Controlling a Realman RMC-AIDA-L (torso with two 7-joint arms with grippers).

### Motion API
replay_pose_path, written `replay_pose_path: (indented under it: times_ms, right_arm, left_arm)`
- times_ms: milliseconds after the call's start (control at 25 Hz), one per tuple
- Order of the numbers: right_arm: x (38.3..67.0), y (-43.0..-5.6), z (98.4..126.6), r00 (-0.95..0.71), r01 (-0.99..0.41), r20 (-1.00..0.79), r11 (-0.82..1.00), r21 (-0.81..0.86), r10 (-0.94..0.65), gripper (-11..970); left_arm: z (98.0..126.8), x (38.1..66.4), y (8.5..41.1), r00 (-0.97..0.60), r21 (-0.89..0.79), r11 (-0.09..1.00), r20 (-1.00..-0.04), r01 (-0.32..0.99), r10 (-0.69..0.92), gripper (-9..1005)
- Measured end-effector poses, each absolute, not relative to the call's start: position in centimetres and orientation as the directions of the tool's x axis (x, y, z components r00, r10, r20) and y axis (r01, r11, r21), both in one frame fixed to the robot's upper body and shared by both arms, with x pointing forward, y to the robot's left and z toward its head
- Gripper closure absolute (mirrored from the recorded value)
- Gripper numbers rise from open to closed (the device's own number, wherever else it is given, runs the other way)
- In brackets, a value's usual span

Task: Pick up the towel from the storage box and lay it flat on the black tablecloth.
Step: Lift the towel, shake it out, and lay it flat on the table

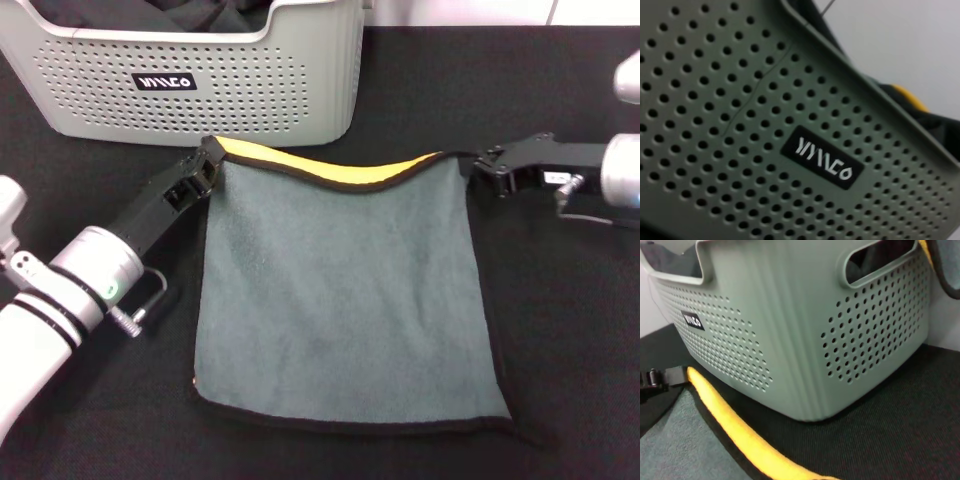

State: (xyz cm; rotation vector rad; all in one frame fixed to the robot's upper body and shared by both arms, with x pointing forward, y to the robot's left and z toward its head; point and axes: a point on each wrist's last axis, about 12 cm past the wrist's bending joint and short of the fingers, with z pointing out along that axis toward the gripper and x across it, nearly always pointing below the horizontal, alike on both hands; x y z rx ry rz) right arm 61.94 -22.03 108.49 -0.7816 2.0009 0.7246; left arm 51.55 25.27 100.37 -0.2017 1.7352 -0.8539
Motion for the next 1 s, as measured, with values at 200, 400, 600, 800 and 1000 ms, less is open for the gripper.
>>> replay_pose_path:
  times_ms: [200, 400, 600, 800, 1000]
  right_arm:
    - [63.0, -20.2, 108.6, -0.426, -0.745, -0.854, 0.652, 0.143, -0.299, 943]
    - [63.1, -19.4, 108.3, -0.424, -0.743, -0.843, 0.659, 0.116, -0.329, 943]
    - [63.1, -19.5, 108.0, -0.441, -0.729, -0.837, 0.674, 0.122, -0.325, 943]
    - [63.0, -19.8, 107.8, -0.458, -0.712, -0.837, 0.687, 0.144, -0.300, 943]
    - [63.0, -20.0, 107.7, -0.462, -0.702, -0.837, 0.698, 0.143, -0.293, 943]
  left_arm:
    - [100.2, 52.4, 25.1, -0.370, -0.629, 0.738, -0.764, 0.244, -0.529, 987]
    - [99.8, 52.9, 25.3, -0.392, -0.645, 0.742, -0.740, 0.183, -0.546, 986]
    - [99.5, 53.0, 25.4, -0.415, -0.661, 0.737, -0.715, 0.141, -0.562, 985]
    - [99.3, 52.8, 25.5, -0.423, -0.695, 0.710, -0.680, 0.113, -0.599, 985]
    - [99.2, 52.7, 25.5, -0.435, -0.717, 0.690, -0.655, 0.099, -0.618, 984]
